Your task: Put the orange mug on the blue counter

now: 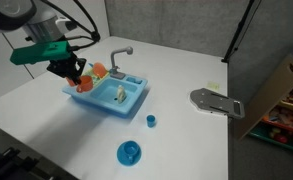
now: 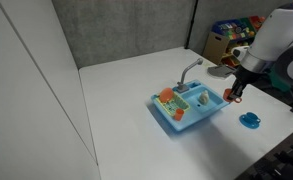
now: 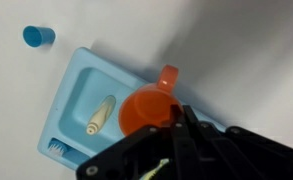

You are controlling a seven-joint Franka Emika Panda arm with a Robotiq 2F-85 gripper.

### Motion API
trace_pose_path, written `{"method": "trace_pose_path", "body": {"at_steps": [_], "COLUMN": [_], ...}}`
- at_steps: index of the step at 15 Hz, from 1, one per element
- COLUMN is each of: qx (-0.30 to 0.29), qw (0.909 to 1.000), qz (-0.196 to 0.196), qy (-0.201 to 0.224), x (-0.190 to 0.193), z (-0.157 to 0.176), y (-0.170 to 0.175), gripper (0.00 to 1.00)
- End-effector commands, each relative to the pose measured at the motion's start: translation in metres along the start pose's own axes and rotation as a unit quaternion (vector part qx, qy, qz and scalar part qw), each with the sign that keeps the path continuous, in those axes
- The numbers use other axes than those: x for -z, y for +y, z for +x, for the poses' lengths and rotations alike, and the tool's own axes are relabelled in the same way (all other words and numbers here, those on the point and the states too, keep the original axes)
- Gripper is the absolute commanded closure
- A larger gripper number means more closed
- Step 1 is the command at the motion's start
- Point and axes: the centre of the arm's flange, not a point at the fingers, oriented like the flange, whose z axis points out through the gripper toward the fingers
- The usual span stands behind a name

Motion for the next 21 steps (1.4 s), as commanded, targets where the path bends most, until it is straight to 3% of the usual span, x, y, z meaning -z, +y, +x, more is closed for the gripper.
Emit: {"method": "trace_pose_path", "body": {"at_steps": [1, 11, 21], "qx": [0.057, 0.166, 0.165], "qw": [0.9981, 0.9854, 0.9852], "qz": [0.019, 0.029, 0.033], "qy": [-0.013, -0.023, -0.03], "x": [0.007, -0.015, -0.024], "z": [0.012, 0.044, 0.043], "y": [0.004, -0.018, -0.031], "gripper": [0.97, 0.97, 0.95]}}
